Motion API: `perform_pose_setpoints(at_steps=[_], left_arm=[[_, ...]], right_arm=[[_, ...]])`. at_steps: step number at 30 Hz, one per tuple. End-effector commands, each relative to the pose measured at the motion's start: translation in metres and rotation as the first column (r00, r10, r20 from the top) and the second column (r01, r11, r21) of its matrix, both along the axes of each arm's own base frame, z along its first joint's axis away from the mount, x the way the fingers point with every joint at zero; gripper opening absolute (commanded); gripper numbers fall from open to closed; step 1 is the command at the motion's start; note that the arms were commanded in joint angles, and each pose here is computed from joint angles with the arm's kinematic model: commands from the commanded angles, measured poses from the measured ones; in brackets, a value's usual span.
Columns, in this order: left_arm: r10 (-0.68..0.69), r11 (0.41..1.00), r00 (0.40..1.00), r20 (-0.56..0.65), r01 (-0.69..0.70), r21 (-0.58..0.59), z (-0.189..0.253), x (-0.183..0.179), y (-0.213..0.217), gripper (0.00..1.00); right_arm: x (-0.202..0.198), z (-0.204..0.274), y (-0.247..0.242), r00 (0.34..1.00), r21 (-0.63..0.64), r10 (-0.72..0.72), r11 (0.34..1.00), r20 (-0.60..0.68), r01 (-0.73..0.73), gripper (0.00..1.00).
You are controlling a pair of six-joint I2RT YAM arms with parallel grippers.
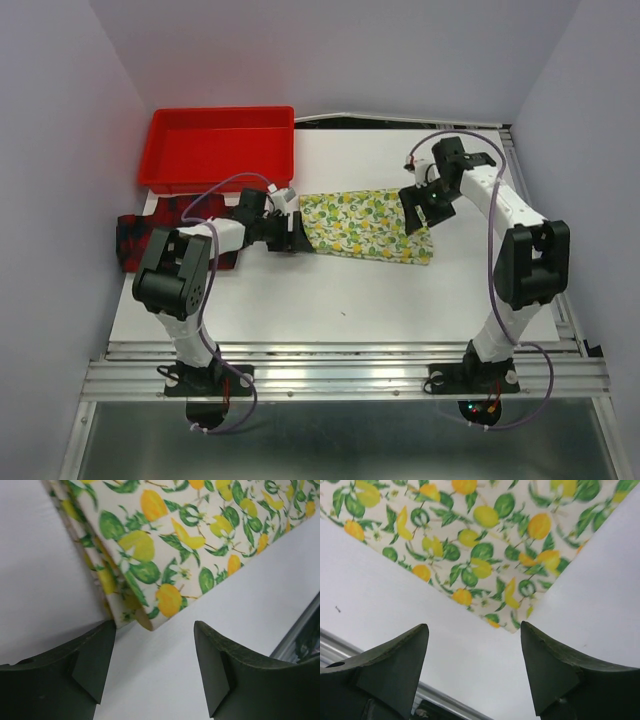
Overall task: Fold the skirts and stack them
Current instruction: Fold the skirt
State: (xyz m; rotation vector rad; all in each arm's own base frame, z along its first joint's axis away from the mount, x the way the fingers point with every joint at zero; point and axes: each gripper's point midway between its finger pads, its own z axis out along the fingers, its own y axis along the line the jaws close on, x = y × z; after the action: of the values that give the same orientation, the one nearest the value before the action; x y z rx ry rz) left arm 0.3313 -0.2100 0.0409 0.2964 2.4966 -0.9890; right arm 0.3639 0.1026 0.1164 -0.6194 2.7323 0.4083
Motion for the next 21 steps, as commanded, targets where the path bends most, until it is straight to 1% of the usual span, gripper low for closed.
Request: perform_pose_setpoints(at_steps=[1, 2, 3, 4, 5, 6, 7, 8, 10, 11, 13, 15, 16, 17, 18, 19, 20, 21], left_arm=[[-0.044, 0.986, 0.999, 0.028, 0.048, -0.162, 0.028, -0.023, -0.037, 0.75], [-0.052, 0.98, 0.998, 0.041, 0.059, -0.19, 0.031, -0.025, -0.044, 0.75], [-0.058, 0.979, 0.998, 0.007, 0.059, -0.193, 0.026, -0.035, -0.049, 0.75], [-0.071, 0.972, 0.997, 0.037, 0.078, -0.221, 0.032, -0.036, -0.058, 0.75], [-0.098, 0.964, 0.995, 0.023, 0.101, -0.246, 0.035, -0.049, -0.074, 0.76], [-0.112, 0.956, 0.992, 0.053, 0.122, -0.268, 0.04, -0.051, -0.084, 0.76], [-0.126, 0.949, 0.99, 0.056, 0.137, -0.283, 0.043, -0.056, -0.093, 0.77], [-0.162, 0.939, 0.985, 0.055, 0.171, -0.298, 0.045, -0.067, -0.108, 0.78], [-0.208, 0.921, 0.976, 0.059, 0.216, -0.326, 0.054, -0.071, -0.129, 0.79], [-0.253, 0.903, 0.965, 0.076, 0.264, -0.339, 0.064, -0.076, -0.141, 0.79], [-0.27, 0.899, 0.957, 0.106, 0.29, -0.328, 0.075, -0.077, -0.145, 0.82], [-0.292, 0.913, 0.943, 0.16, 0.325, -0.246, 0.083, -0.073, -0.14, 0.82], [-0.303, 0.914, 0.931, 0.205, 0.345, -0.216, 0.096, -0.066, -0.14, 0.82], [-0.338, 0.921, 0.916, 0.214, 0.369, -0.126, 0.09, -0.069, -0.129, 0.82], [-0.345, 0.926, 0.911, 0.227, 0.37, -0.074, 0.091, -0.066, -0.124, 0.81], [-0.348, 0.931, 0.906, 0.242, 0.364, -0.021, 0.093, -0.063, -0.119, 0.8], [-0.337, 0.941, 0.909, 0.245, 0.333, 0.059, 0.091, -0.057, -0.109, 0.8], [-0.378, 0.926, 0.878, 0.295, 0.357, 0.126, 0.094, -0.056, -0.106, 0.8]], right_arm=[[-0.043, -0.02, -0.018, 0.987, 0.068, -0.078, 0.994, -0.139, 0.088, 0.78], [-0.052, -0.02, -0.021, 0.978, 0.102, -0.096, 0.988, -0.186, 0.117, 0.77], [-0.053, -0.024, -0.031, 0.972, 0.099, -0.125, 0.984, -0.198, 0.147, 0.75], [-0.061, -0.024, -0.033, 0.96, 0.139, -0.139, 0.974, -0.243, 0.177, 0.73], [-0.064, -0.026, -0.039, 0.949, 0.156, -0.165, 0.965, -0.269, 0.212, 0.71], [-0.068, -0.03, -0.054, 0.927, 0.168, -0.218, 0.946, -0.305, 0.278, 0.7], [-0.07, -0.031, -0.054, 0.912, 0.202, -0.239, 0.927, -0.333, 0.316, 0.69], [-0.07, -0.032, -0.058, 0.899, 0.212, -0.264, 0.912, -0.35, 0.351, 0.67], [-0.072, -0.04, -0.064, 0.863, 0.228, -0.327, 0.873, -0.384, 0.432, 0.67], [-0.07, -0.042, -0.068, 0.859, 0.23, -0.348, 0.863, -0.376, 0.451, 0.67], [-0.073, -0.046, -0.067, 0.838, 0.234, -0.372, 0.842, -0.399, 0.486, 0.67], [-0.067, -0.047, -0.068, 0.84, 0.242, -0.393, 0.833, -0.373, 0.497, 0.67], [-0.063, -0.049, -0.069, 0.84, 0.24, -0.403, 0.831, -0.363, 0.502, 0.66], [-0.054, -0.053, -0.072, 0.837, 0.234, -0.427, 0.824, -0.342, 0.516, 0.66], [-0.047, -0.054, -0.075, 0.837, 0.233, -0.439, 0.821, -0.327, 0.522, 0.65], [-0.042, -0.057, -0.076, 0.834, 0.234, -0.447, 0.816, -0.323, 0.529, 0.64], [-0.033, -0.059, -0.077, 0.834, 0.244, -0.457, 0.809, -0.31, 0.534, 0.64], [-0.029, -0.067, -0.074, 0.808, 0.245, -0.474, 0.786, -0.349, 0.567, 0.63]])
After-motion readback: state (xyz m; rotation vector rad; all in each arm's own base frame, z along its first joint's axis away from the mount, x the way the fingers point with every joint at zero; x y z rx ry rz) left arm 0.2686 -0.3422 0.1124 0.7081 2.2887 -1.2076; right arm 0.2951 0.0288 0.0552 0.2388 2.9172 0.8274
